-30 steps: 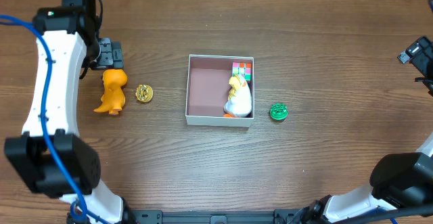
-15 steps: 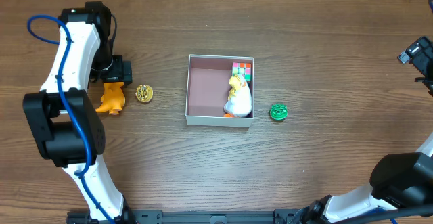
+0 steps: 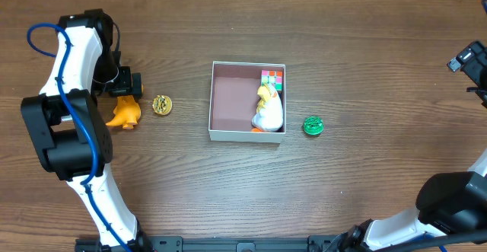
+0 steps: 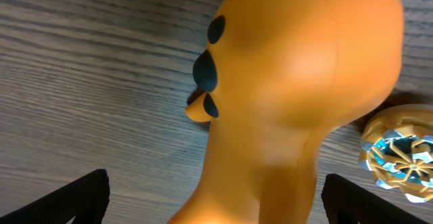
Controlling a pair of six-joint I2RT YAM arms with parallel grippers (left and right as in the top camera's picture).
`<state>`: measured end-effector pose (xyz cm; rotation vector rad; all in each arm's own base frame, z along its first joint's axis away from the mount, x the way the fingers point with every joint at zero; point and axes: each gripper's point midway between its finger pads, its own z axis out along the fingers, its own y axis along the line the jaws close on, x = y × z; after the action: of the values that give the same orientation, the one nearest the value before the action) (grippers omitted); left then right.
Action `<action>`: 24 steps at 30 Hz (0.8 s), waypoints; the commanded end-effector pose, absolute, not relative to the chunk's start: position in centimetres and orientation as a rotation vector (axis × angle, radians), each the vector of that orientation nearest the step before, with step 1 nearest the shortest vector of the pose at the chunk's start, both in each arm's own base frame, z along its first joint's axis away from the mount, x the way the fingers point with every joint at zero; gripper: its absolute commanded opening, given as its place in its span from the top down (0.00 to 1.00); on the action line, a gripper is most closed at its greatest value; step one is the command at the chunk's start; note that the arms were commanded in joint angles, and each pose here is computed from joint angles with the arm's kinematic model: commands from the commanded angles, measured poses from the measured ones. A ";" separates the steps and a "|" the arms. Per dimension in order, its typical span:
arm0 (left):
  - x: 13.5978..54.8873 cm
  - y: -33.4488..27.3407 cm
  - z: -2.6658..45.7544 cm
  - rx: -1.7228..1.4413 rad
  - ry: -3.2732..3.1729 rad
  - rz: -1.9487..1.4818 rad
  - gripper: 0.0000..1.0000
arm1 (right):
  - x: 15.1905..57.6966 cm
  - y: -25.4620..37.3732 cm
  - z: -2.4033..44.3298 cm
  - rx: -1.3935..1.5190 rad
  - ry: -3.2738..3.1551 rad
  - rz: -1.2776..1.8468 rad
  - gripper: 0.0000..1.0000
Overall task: Pack container
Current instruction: 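Lower the left gripper over the orange dinosaur and close on it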
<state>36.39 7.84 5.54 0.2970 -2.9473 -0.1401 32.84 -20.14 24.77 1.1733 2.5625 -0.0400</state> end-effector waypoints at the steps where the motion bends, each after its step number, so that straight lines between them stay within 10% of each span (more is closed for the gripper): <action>1: 36.7 7.3 4.5 0.204 -2.939 -0.101 0.00 | 32.8 -20.3 25.0 1.178 2.552 -0.048 0.00; 24: 37.5 5.5 3.9 0.158 -2.971 0.054 0.00 | 32.8 -20.3 25.0 1.178 2.552 -0.048 0.00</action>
<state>37.39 6.14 4.44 0.1905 -2.9775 0.0083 32.84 -20.14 24.77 1.1733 2.5625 -0.0400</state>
